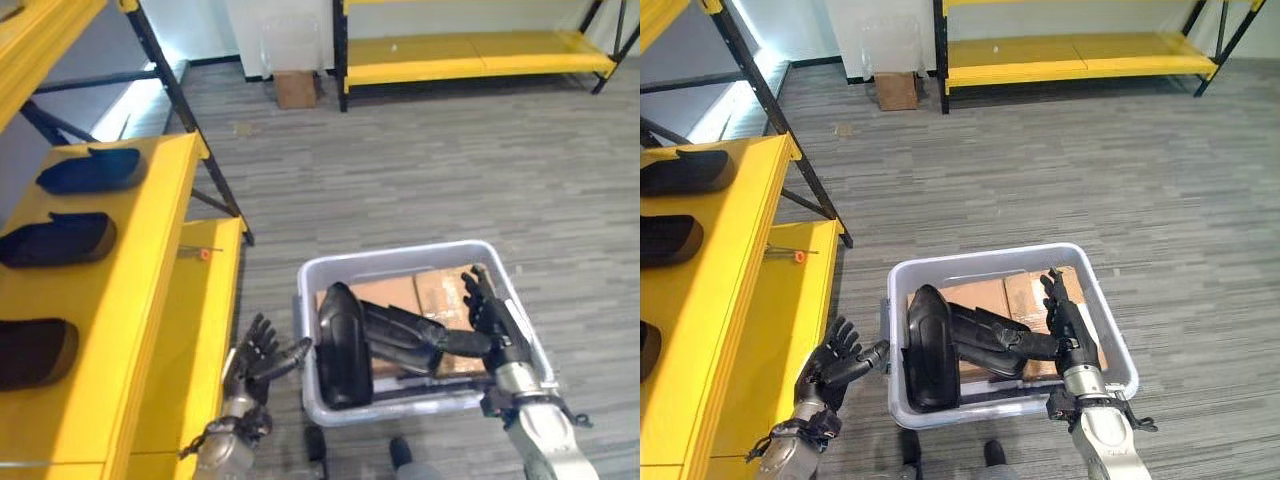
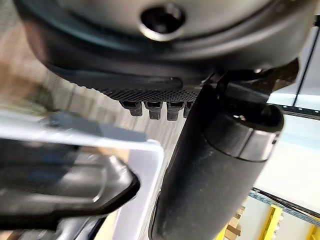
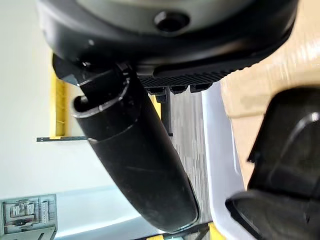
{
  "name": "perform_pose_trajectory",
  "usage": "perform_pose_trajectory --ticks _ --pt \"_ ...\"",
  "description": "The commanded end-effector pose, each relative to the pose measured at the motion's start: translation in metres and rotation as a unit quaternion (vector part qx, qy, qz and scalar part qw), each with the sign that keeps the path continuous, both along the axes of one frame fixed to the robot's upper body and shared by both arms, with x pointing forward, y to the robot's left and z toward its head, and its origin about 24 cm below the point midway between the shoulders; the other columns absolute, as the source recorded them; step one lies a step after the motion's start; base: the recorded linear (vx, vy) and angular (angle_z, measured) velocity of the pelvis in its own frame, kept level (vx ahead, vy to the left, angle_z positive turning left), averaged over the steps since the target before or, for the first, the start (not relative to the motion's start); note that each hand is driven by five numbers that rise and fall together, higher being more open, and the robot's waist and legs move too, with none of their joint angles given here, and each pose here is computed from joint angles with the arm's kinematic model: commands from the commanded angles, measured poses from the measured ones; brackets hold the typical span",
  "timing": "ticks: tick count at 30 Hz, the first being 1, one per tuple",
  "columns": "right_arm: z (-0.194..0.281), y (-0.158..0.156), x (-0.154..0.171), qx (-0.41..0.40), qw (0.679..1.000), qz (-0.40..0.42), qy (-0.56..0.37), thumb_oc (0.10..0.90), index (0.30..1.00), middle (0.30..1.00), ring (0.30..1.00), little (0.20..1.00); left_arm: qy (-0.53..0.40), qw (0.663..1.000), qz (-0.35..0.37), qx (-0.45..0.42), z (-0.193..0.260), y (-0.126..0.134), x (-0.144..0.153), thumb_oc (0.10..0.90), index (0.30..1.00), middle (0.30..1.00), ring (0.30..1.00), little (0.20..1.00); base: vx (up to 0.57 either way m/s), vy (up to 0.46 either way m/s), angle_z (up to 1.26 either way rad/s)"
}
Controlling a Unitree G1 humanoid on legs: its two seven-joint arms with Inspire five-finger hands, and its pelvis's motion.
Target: Move parts from the plastic box to the shelf.
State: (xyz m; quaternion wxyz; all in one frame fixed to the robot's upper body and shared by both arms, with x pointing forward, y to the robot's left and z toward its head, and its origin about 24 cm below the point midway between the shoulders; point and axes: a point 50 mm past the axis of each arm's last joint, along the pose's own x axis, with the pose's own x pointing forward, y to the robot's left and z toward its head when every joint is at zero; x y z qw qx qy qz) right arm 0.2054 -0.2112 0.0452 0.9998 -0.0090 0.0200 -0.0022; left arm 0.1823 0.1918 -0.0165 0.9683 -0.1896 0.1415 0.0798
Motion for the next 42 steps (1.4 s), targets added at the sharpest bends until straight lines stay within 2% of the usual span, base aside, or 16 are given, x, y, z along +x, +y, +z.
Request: perform_pose_trajectory --ticks 1,13,21,24,25,27,32,33,35,42 --pt "0.047 0.003 0.021 -0.010 0.992 0.023 -0.125 0.900 1.000 1.000 1.000 1.000 -0.096 0.995 0.018 0.003 0.032 0.010 0.008 0.900 1.000 1.000 1.000 1.000 0.02 0.100 -0.06" --pt "0.042 0.005 0.019 -0.009 0.993 0.018 -0.113 0.900 1.000 1.000 1.000 1.000 -0.085 0.996 0.012 0.019 0.030 0.012 0.007 0.900 1.000 1.000 1.000 1.000 0.00 0.065 -0.03" --pt "0.036 -0.003 0.020 -0.064 0.993 0.004 -0.097 0.900 1.000 1.000 1.000 1.000 -0.090 0.996 0.004 0.029 0.032 0.012 0.010 0.900 1.000 1.000 1.000 1.000 -0.04 0.030 -0.06" --pt "0.039 -0.013 0.029 -0.123 0.988 0.002 -0.095 0.900 1.000 1.000 1.000 1.000 -0.104 0.994 -0.001 0.032 0.037 0.013 0.016 0.900 1.000 1.000 1.000 1.000 -0.13 -0.014 -0.06" --pt "0.042 -0.022 0.034 -0.165 0.982 0.002 -0.088 0.900 1.000 1.000 1.000 1.000 -0.114 0.993 -0.003 0.032 0.041 0.014 0.018 0.900 1.000 1.000 1.000 1.000 -0.12 -0.034 -0.02" --pt "0.042 -0.026 0.037 -0.178 0.980 -0.001 -0.085 0.900 1.000 1.000 1.000 1.000 -0.116 0.993 -0.003 0.033 0.042 0.014 0.018 0.900 1.000 1.000 1.000 1.000 -0.08 -0.039 0.04" --pt "0.069 -0.058 0.057 -0.318 0.942 -0.040 -0.098 0.900 1.000 1.000 1.000 1.000 -0.128 0.991 0.008 0.033 0.047 0.019 0.020 0.900 1.000 1.000 1.000 1.000 -0.09 -0.055 0.13" --pt "0.083 -0.073 0.064 -0.379 0.917 -0.064 -0.105 0.900 1.000 1.000 1.000 1.000 -0.134 0.991 0.007 0.029 0.049 0.016 0.021 0.900 1.000 1.000 1.000 1.000 -0.10 -0.065 0.25" --pt "0.093 -0.080 0.070 -0.417 0.899 -0.077 -0.111 0.900 1.000 1.000 1.000 1.000 -0.139 0.990 0.000 0.025 0.051 0.012 0.023 0.900 1.000 1.000 1.000 1.000 -0.10 -0.049 0.21" --pt "0.106 -0.086 0.078 -0.470 0.869 -0.092 -0.123 0.900 1.000 1.000 1.000 1.000 -0.156 0.988 -0.006 0.019 0.058 0.006 0.029 0.900 1.000 1.000 1.000 1.000 -0.07 -0.021 0.07"
